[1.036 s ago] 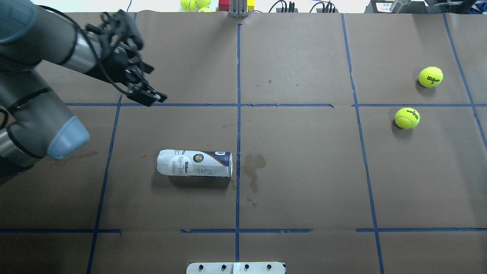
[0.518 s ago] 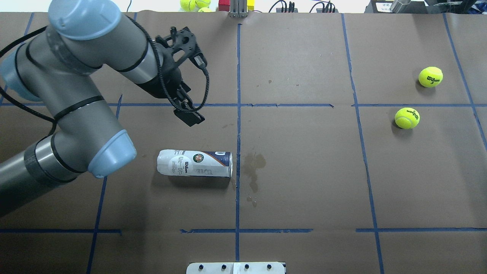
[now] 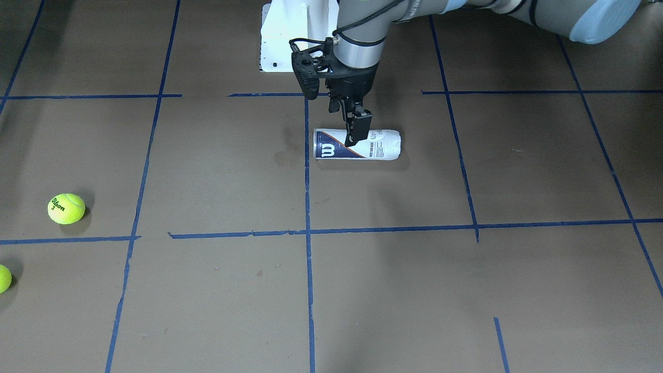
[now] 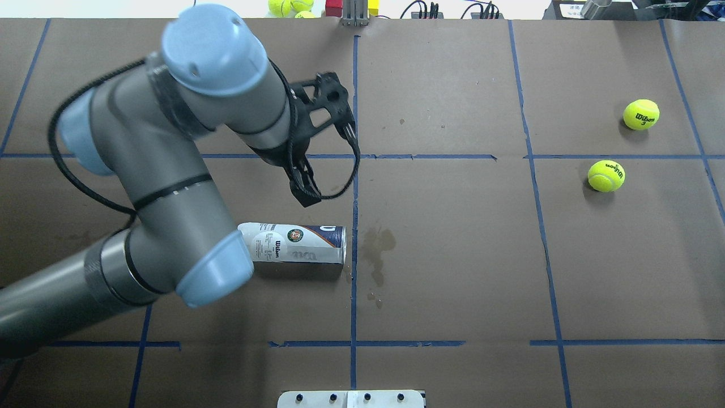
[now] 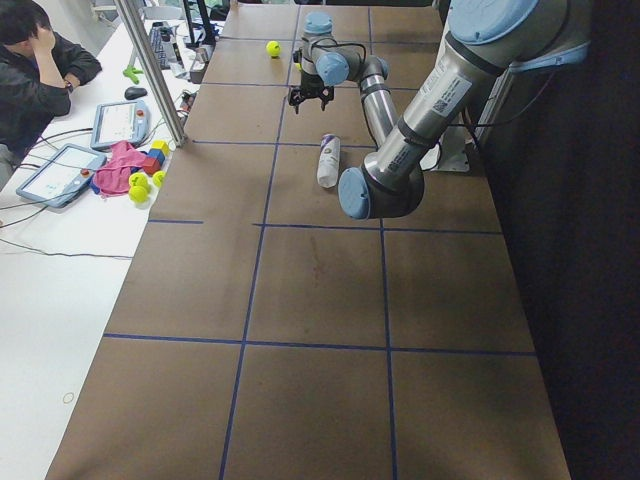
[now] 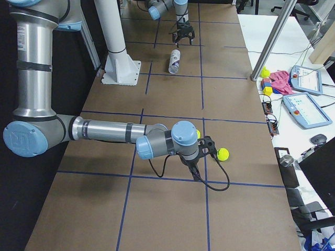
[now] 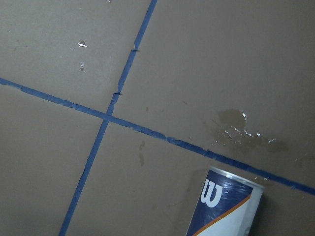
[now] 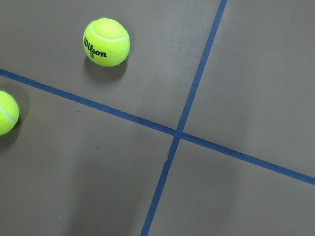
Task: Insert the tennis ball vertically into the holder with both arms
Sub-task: 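Move the left gripper down over the white-and-blue can lying on its side, then close the left gripper on the can's open end and lift it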
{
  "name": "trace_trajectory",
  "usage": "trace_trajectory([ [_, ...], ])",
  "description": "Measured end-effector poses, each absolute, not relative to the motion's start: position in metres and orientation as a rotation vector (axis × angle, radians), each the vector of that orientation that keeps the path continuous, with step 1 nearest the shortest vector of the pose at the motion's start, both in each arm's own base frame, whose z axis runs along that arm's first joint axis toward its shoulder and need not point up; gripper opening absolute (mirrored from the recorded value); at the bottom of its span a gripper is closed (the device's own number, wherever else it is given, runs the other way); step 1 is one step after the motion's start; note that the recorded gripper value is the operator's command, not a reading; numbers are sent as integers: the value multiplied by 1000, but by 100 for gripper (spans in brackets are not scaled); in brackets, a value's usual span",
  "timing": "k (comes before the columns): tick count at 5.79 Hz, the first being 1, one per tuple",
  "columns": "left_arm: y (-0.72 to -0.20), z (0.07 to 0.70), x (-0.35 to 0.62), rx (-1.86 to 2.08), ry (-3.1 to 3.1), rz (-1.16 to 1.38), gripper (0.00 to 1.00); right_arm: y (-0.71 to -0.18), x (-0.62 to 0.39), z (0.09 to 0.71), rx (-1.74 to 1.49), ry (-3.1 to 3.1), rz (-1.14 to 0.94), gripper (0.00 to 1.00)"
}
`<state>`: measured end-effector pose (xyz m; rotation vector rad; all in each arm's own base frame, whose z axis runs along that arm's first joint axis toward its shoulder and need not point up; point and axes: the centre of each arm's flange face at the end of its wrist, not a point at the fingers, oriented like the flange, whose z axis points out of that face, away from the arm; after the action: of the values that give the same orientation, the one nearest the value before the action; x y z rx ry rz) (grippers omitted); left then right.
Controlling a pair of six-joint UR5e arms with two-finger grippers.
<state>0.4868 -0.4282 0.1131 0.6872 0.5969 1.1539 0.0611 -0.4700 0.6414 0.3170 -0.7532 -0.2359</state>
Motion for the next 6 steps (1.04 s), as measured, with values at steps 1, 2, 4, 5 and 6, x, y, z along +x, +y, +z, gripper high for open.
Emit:
trace_trajectory([
  [1,-408,123,514,676,520,1190,100,-469,61,642,315,-753,-235,100],
  [2,-389,130,534,659,463,1221,100,-469,61,643,314,-753,-235,100],
  [4,-369,141,571,627,386,1262,100,-467,61,644,312,-754,-234,100],
  [5,-366,145,586,612,366,1275,100,-466,61,645,309,-754,-233,100],
  [6,-363,147,594,602,358,1283,100,-465,61,646,308,-754,-232,100],
])
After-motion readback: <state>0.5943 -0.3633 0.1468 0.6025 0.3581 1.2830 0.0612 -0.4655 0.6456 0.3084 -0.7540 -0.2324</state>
